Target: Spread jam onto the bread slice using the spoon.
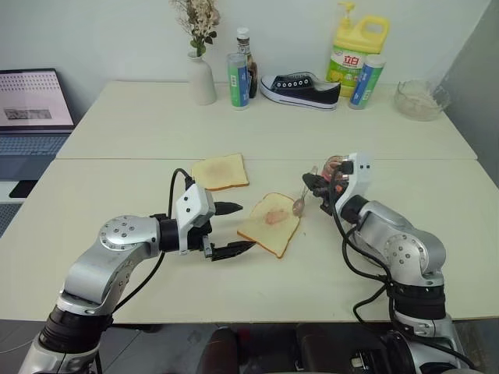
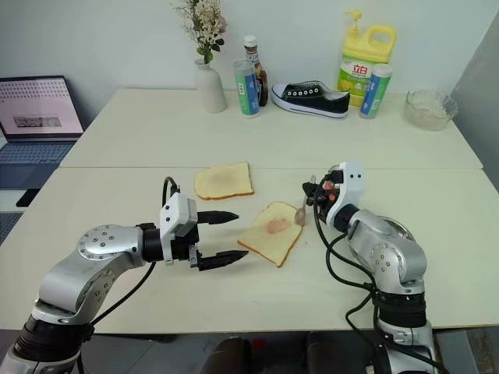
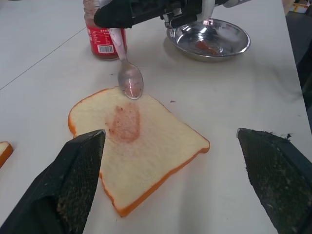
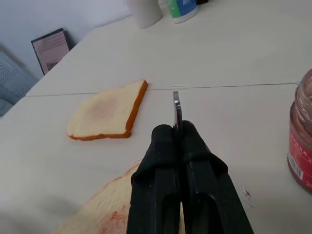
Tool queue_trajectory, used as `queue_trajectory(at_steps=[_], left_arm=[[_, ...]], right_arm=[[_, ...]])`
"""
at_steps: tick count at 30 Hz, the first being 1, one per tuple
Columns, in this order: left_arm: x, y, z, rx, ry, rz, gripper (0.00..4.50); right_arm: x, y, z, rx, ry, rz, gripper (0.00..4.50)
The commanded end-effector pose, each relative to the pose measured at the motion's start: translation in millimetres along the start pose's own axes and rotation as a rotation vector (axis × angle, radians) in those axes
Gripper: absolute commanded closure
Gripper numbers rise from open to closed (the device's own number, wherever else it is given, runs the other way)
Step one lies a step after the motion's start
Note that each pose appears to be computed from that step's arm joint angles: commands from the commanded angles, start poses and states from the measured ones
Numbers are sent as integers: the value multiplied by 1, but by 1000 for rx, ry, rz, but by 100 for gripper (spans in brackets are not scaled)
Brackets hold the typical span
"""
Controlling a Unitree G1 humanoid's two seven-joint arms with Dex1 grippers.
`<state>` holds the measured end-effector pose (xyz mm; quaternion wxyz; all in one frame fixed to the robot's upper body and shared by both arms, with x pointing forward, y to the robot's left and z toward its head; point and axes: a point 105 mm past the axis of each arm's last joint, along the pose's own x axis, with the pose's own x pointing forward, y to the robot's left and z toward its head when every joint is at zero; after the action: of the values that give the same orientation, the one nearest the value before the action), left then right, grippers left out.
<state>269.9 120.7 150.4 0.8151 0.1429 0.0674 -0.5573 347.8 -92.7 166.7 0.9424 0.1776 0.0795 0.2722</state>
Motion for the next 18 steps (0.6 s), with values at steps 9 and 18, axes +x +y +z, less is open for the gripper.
queue_trajectory(at_steps=[9,18], left_arm=[[2,0,10,38,-27,-3,0],[2,0,10,36,-24,-1,0]], right_arm=[[8,41,-22,82,43,131,448],[1,4,-24,3,28,1,448]])
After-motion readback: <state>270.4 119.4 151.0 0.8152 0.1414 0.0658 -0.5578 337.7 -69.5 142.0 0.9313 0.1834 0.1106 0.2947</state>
